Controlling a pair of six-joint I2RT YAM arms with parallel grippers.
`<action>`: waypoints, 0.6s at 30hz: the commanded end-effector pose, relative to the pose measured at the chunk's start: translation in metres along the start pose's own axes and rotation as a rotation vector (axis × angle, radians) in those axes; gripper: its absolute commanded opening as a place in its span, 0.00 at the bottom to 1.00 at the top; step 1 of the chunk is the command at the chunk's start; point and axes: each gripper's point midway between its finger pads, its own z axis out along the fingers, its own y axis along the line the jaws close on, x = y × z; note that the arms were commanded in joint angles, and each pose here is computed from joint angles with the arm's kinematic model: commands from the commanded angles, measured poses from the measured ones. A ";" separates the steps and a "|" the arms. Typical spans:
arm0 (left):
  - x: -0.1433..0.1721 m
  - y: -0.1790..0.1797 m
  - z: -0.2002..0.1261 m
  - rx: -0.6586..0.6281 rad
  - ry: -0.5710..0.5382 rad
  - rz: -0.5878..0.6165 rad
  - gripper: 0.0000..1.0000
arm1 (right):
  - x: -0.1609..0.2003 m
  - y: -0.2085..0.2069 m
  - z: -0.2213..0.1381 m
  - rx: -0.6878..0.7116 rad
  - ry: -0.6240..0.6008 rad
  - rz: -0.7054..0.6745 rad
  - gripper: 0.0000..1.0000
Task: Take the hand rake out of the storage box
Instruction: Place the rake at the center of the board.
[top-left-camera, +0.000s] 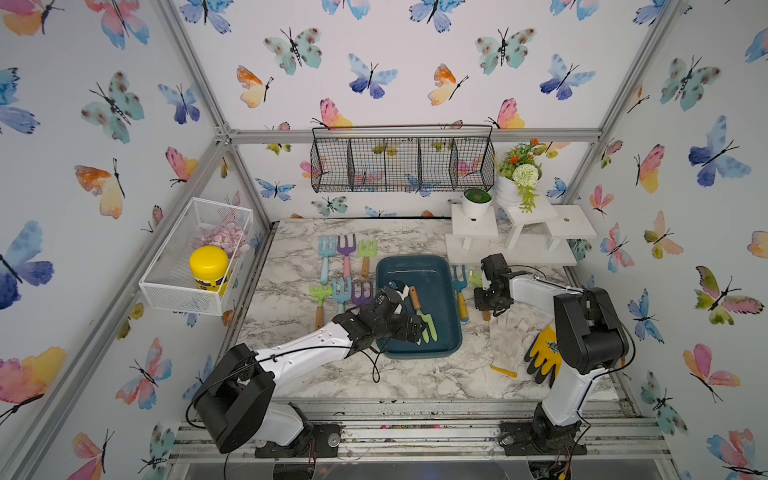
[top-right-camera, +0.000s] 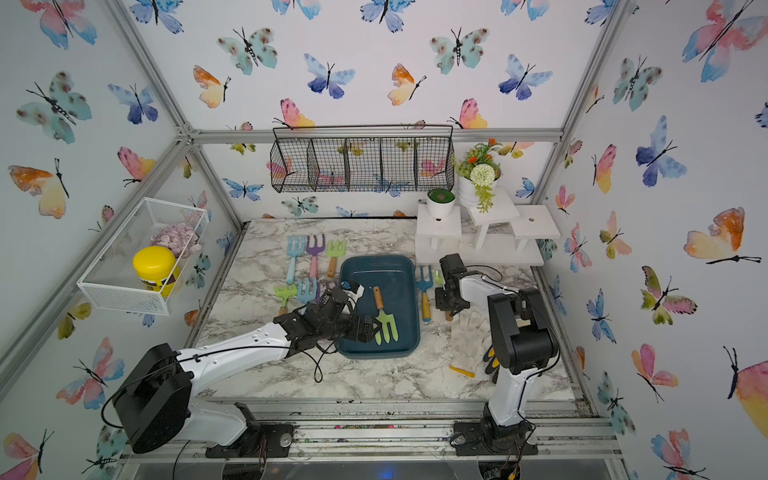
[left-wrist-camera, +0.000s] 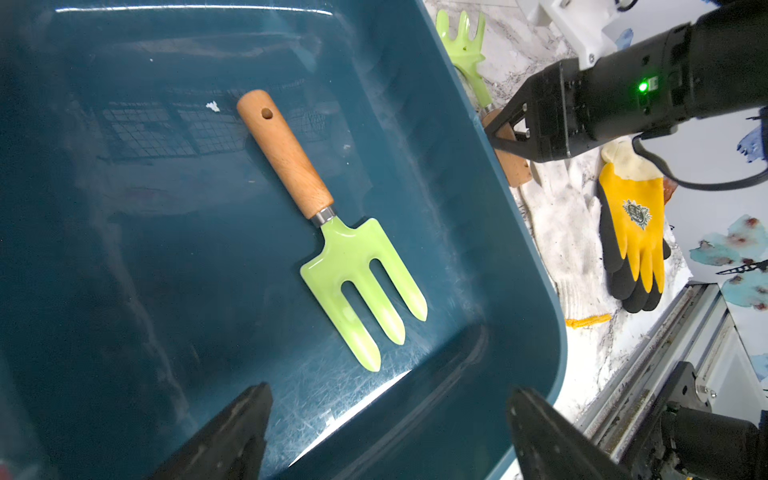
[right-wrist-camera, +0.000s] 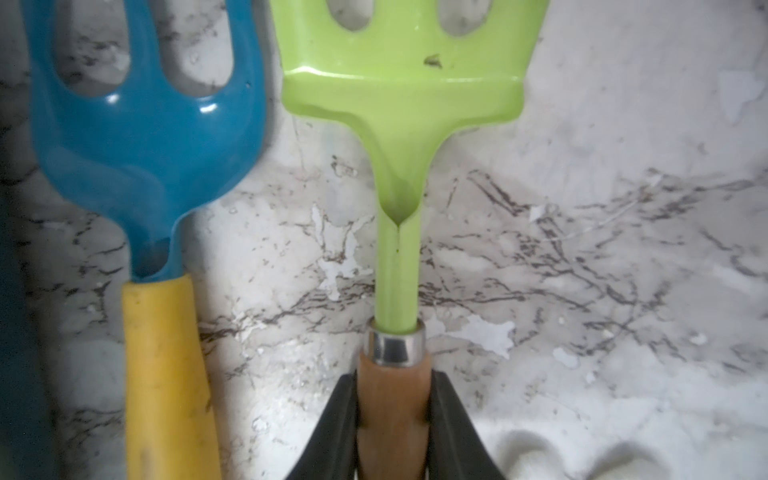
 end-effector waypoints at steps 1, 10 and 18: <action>0.000 -0.004 -0.006 0.018 -0.005 0.010 0.94 | -0.001 -0.006 0.002 -0.001 -0.002 0.003 0.13; -0.001 -0.005 -0.008 0.017 -0.005 0.008 0.94 | -0.004 0.003 0.003 -0.056 0.004 -0.017 0.26; 0.001 -0.005 -0.008 0.015 -0.002 0.003 0.94 | -0.002 0.008 0.002 -0.090 0.004 -0.024 0.27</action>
